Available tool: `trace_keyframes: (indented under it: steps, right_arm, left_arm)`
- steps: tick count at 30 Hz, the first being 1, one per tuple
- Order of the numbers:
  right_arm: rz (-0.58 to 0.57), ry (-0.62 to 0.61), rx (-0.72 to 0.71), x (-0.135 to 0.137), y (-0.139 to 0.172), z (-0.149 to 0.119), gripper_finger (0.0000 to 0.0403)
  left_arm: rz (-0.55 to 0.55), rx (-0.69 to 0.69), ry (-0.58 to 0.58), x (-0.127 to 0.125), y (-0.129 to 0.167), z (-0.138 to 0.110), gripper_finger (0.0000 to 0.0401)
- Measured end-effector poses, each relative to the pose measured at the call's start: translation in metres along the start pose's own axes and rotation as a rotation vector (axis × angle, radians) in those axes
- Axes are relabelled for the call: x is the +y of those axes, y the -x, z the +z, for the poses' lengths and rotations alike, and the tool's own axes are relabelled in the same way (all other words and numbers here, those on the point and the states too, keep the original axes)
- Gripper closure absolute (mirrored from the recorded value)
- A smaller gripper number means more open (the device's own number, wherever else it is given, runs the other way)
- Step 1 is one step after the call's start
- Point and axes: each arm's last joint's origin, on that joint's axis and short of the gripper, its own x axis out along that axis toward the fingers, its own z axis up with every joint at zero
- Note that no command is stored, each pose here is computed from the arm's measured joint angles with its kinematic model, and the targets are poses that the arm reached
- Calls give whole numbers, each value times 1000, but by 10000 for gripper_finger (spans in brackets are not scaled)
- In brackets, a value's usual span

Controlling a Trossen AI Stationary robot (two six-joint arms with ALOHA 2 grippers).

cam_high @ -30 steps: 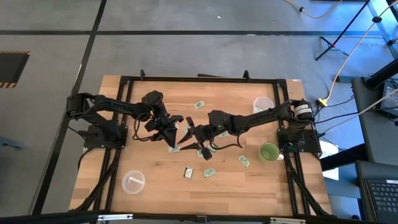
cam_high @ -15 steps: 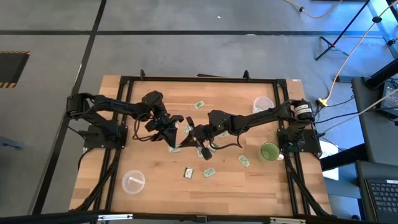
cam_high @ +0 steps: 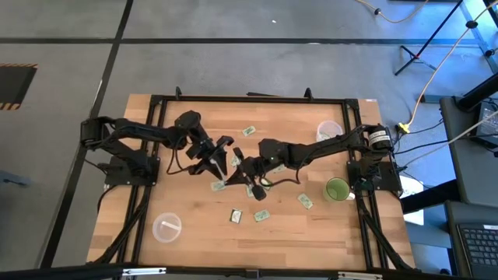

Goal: Pick and place items into bin
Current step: Put the white stevia packet into the top white bin

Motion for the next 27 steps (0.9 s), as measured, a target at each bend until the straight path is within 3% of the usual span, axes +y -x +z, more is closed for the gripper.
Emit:
trace_keyframes:
  steps: [7,14,20,27]
  right_arm:
    - [-57,-76,154,3,19,8,401]
    - [-312,-250,467,16,67,21,401]
    - [-691,-500,710,33,131,31,401]
    - [-1154,-725,826,37,197,34,401]
  left_arm:
    - [63,43,189,7,22,-2,279]
    - [130,135,375,6,41,-17,281]
    - [275,293,445,1,48,-32,282]
    - [433,466,504,-3,48,-43,284]
